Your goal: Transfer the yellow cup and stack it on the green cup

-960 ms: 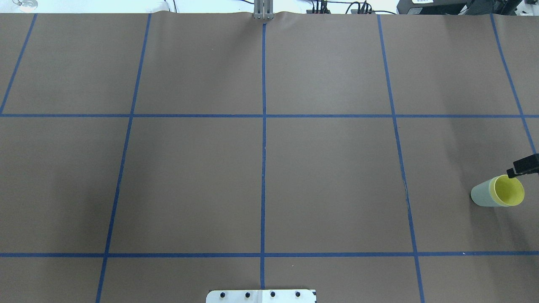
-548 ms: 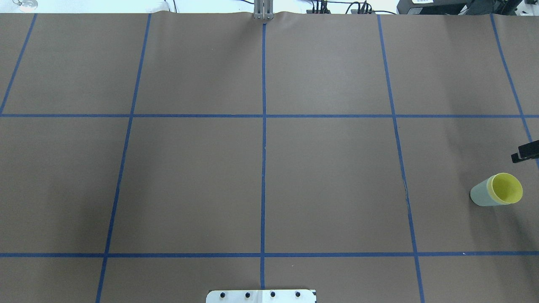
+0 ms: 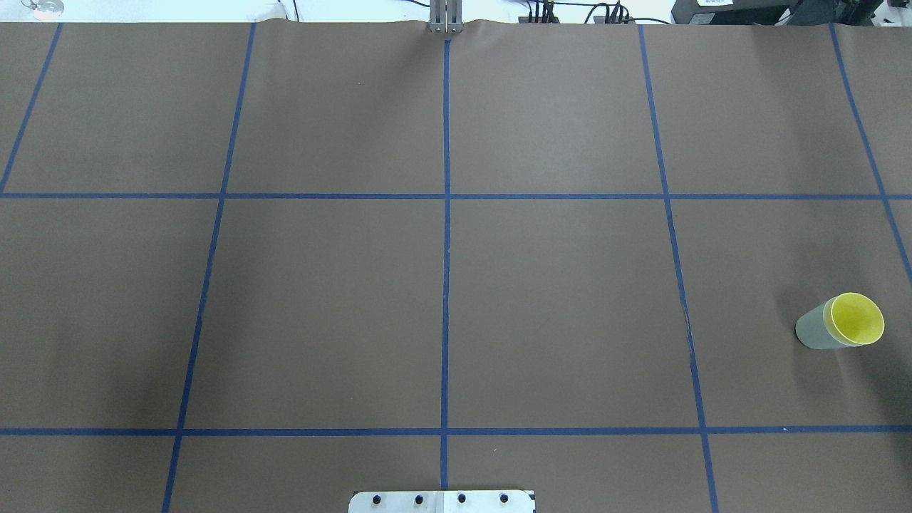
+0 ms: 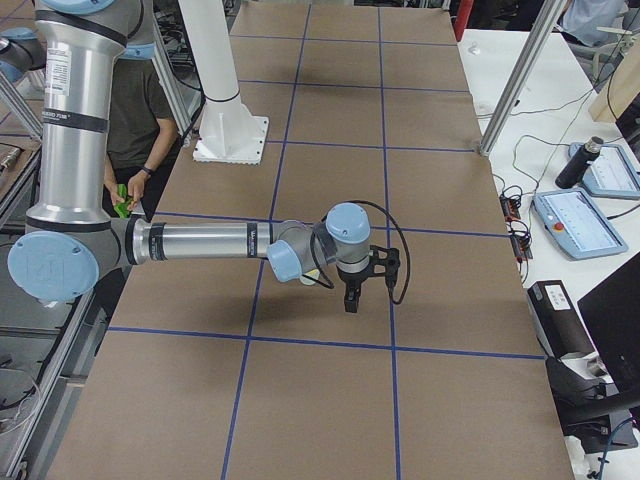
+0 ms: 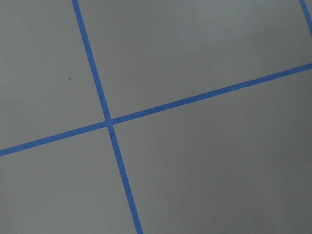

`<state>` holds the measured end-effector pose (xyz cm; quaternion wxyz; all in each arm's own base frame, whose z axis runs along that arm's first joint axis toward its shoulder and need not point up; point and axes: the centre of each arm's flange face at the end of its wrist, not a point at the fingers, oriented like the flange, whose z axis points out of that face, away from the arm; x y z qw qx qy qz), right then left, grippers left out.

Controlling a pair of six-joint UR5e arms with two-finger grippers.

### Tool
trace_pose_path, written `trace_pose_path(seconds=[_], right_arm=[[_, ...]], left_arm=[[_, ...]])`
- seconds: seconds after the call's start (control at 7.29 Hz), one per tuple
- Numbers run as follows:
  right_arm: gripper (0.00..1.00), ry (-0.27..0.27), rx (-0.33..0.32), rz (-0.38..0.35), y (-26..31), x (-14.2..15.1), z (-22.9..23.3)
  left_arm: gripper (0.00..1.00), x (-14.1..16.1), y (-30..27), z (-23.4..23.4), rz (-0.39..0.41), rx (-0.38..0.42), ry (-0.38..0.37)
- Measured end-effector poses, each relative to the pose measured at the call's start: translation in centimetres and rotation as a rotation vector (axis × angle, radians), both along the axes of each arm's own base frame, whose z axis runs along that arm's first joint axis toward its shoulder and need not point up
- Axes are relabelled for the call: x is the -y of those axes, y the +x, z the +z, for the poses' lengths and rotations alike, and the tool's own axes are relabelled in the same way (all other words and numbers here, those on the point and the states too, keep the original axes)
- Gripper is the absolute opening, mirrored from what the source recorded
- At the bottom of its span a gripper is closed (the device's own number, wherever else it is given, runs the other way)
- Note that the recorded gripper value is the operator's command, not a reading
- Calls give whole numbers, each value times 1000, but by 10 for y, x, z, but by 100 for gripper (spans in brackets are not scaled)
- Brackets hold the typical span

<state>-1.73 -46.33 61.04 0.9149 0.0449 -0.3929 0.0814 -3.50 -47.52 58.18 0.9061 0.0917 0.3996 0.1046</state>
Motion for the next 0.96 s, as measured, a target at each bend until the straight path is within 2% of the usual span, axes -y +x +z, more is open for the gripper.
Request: trace_pose_path(seconds=[0.41,0.96], right_arm=[[100,8,-28,-59,44,8,1],[100,11,-29,-74,52,7,-8]], left_arm=[[100,-4,-1,9,-3,9,-20],[100,-11,-1,17,-1,10,-33]])
